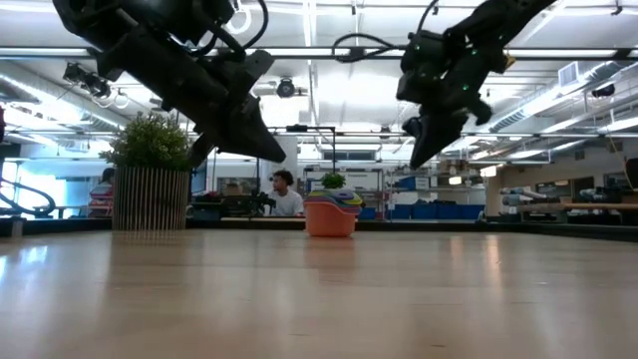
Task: Nest measuring cups in basket
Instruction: Put the stacked measuring cups into the white bin
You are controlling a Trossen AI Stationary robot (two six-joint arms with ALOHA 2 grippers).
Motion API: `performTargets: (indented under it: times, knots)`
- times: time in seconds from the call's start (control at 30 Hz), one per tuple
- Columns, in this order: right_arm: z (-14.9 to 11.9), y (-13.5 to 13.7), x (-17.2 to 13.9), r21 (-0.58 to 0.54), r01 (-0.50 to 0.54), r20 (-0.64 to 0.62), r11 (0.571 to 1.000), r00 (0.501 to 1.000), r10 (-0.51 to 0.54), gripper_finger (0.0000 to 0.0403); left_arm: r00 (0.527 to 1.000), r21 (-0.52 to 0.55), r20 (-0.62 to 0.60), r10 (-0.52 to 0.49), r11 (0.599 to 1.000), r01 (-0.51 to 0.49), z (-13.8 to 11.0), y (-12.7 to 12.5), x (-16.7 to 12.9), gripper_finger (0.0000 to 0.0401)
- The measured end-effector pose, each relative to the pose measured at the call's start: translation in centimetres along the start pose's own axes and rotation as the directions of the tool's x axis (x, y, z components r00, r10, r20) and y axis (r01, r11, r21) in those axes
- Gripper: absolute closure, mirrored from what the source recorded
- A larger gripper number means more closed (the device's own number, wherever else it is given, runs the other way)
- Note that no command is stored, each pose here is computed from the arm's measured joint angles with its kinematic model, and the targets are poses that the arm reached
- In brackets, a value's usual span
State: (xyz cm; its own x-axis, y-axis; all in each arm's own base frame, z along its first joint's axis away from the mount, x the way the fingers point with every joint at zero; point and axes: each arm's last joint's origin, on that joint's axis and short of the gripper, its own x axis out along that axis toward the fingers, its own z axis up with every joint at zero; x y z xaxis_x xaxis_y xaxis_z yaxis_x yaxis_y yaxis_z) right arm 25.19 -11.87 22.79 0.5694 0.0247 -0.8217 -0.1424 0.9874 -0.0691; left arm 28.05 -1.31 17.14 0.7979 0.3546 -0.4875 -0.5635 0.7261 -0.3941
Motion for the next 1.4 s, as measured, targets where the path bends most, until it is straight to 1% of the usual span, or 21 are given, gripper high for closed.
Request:
performTargets:
  times: [0.1,0.23,0.33,0.5,0.6,0.67,0.77,0.87,0.93,1.0,1.1,1.2,1.27,1.33,1.4]
  knots:
    - [0.0,0.7,-0.4,-0.057,-0.020,-0.017,0.998,1.000,0.019,0.0399,1.000,-0.019,0.001,0.015,1.000,-0.015,0.3,0.5,0.3,0.0401]
    - [0.2,1.2,-0.4,-0.068,-0.028,-0.020,0.997,0.999,0.026,0.0397,1.000,-0.094,-0.009,0.018,0.995,-0.019,0.9,1.2,0.6,0.0401]
    - [0.3,1.4,-0.3,-0.080,0.000,-0.043,0.997,0.999,-0.004,0.0397,0.999,-0.100,-0.007,0.038,0.994,-0.039,1.2,1.6,0.8,0.0401]
    - [0.4,1.6,-0.2,-0.100,0.072,-0.090,0.992,0.993,-0.081,0.0396,0.993,-0.021,-0.058,0.099,0.995,-0.100,2.9,1.2,1.1,0.0401]
    - [0.4,1.7,-0.2,-0.102,0.080,-0.096,0.992,0.991,-0.090,0.0396,0.991,0.047,-0.103,0.084,0.996,-0.079,4.3,0.5,1.1,0.0401]
    - [0.5,1.8,-0.1,-0.106,0.077,-0.096,0.991,0.992,-0.087,0.0396,0.990,0.048,-0.123,0.073,0.997,-0.068,4.9,0.2,1.1,0.0401]
    - [0.7,2.1,-0.1,-0.109,0.070,-0.094,0.992,0.992,-0.081,0.0396,0.980,0.056,-0.165,0.113,0.993,-0.105,4.7,0.7,1.0,0.0401]
    - [0.8,2.4,0.0,-0.090,0.070,-0.094,0.993,0.992,-0.079,0.0396,0.966,0.023,-0.193,0.174,0.985,-0.172,4.3,1.4,1.3,0.0401]
    - [0.9,2.5,0.0,-0.068,0.075,-0.092,0.995,0.992,-0.081,0.0396,0.960,0.025,-0.201,0.195,0.981,-0.194,4.1,1.8,1.6,0.0401]
    - [1.0,2.7,-0.2,-0.060,0.075,-0.084,0.995,0.993,-0.080,0.0396,0.968,0.024,-0.172,0.180,0.984,-0.179,4.3,1.7,2.3,0.0401]
    - [1.2,2.9,-0.5,-0.045,0.074,-0.057,0.996,0.995,-0.076,0.0396,0.964,0.033,-0.185,0.193,0.981,-0.190,3.8,2.4,3.6,0.0401]
    - [1.4,3.2,-1.2,-0.032,0.081,-0.028,0.996,0.996,-0.082,0.0396,0.966,0.011,-0.168,0.195,0.981,-0.196,3.6,3.0,5.0,0.0401]
    - [1.6,3.3,-1.7,-0.037,0.088,-0.006,0.995,0.996,-0.088,0.0396,0.972,-0.008,-0.138,0.189,0.981,-0.192,3.7,3.2,5.8,0.0401]
    - [1.7,3.5,-2.3,-0.043,0.096,0.015,0.994,0.995,-0.095,0.0396,0.971,-0.015,-0.137,0.196,0.980,-0.200,3.6,3.7,6.4,0.0401]
    - [1.8,3.6,-2.8,-0.046,0.103,0.034,0.994,0.994,-0.101,0.0396,0.979,-0.036,-0.112,0.171,0.984,-0.176,3.6,3.8,7.1,0.0401]
